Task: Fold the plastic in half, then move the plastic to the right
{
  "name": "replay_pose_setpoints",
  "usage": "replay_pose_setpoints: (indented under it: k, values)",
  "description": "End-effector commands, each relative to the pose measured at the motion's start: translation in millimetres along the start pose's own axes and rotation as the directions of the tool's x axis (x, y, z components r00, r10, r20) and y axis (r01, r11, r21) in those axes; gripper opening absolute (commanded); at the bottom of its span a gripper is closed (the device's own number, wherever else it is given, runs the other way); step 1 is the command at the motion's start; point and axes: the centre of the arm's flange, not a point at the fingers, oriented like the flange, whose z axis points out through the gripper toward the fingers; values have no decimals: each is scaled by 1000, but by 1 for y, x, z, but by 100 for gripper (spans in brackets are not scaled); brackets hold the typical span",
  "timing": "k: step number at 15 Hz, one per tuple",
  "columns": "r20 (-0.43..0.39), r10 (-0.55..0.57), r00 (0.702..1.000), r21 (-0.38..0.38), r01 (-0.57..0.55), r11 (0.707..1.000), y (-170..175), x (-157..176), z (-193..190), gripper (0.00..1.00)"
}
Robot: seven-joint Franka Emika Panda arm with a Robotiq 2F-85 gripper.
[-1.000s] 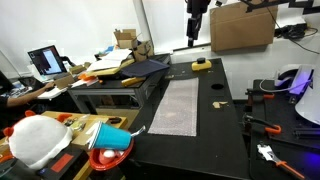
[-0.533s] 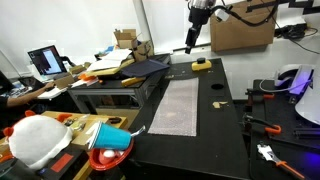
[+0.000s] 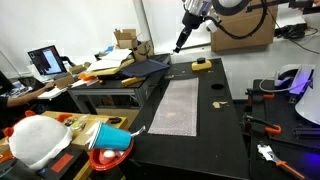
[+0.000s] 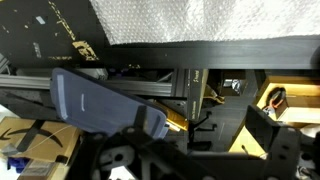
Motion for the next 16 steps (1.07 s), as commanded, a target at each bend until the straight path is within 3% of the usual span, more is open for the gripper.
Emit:
replay_pose_setpoints:
  k: [1, 3, 5, 6, 12, 16]
  values:
    - [-116, -42, 992, -69, 34, 997, -7, -73, -10, 100]
    - [-170, -78, 982, -89, 63, 994, 7, -76, -8, 100]
    - [-139, -155, 978, -106, 140, 984, 23, -83, -9, 100]
    - [-130, -108, 986, -83, 98, 992, 42, -17, 15, 100]
    - [-113, -134, 985, -91, 124, 988, 51, -25, 18, 100]
    - [-226, -158, 961, -146, 127, 981, 59, -46, 23, 100]
